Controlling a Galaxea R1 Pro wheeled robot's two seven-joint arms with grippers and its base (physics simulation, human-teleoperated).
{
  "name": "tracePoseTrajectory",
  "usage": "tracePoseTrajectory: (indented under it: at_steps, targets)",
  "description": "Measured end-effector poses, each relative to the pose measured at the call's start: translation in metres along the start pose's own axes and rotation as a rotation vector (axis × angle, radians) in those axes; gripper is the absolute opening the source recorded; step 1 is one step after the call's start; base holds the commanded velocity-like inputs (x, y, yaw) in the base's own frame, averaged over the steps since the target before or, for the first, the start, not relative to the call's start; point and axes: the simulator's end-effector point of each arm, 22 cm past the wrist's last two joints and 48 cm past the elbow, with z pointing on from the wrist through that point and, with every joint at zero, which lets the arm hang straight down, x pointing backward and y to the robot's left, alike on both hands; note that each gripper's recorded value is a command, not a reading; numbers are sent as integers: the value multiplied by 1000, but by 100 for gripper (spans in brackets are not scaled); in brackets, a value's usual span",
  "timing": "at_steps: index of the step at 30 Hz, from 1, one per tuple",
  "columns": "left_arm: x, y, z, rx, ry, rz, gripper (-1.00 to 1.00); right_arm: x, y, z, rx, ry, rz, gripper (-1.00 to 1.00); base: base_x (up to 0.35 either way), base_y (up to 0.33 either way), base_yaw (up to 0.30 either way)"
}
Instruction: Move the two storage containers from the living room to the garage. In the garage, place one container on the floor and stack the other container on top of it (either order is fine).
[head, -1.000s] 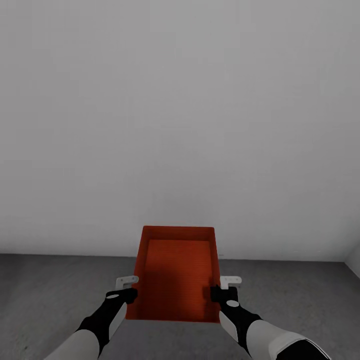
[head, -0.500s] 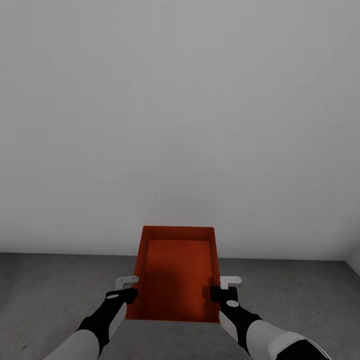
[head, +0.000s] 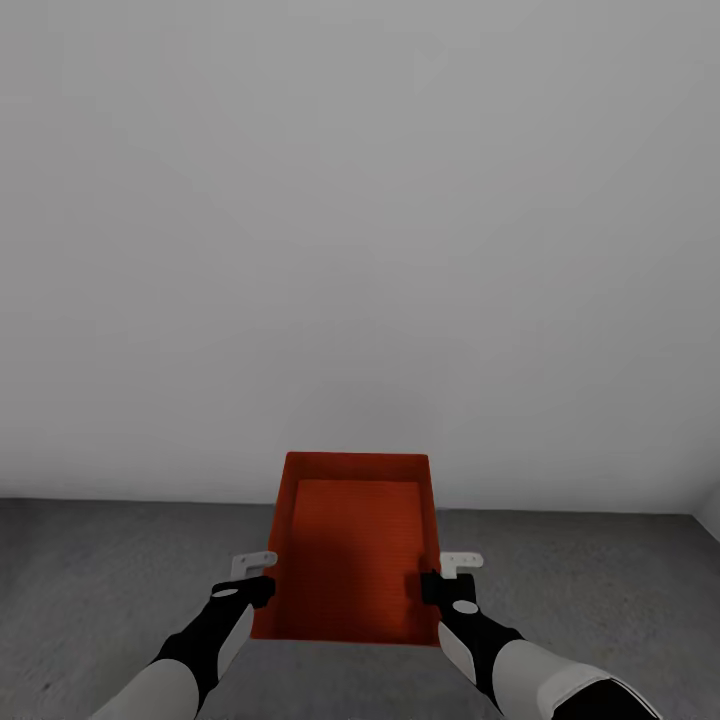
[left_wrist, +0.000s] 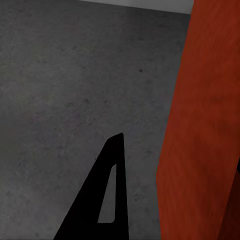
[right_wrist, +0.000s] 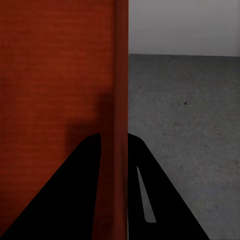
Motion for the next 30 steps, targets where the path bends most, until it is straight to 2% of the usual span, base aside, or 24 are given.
tracePoseTrajectory:
  at_steps: [26,30]
  targets:
    - [46,-3,44,-5,39,8,-100,54,3,36,-1,40,-2,-100,0,0,0]
    - [50,-3,45,-7,44,10,-100,57,3,37,-1,46,-2,-100,0,0,0]
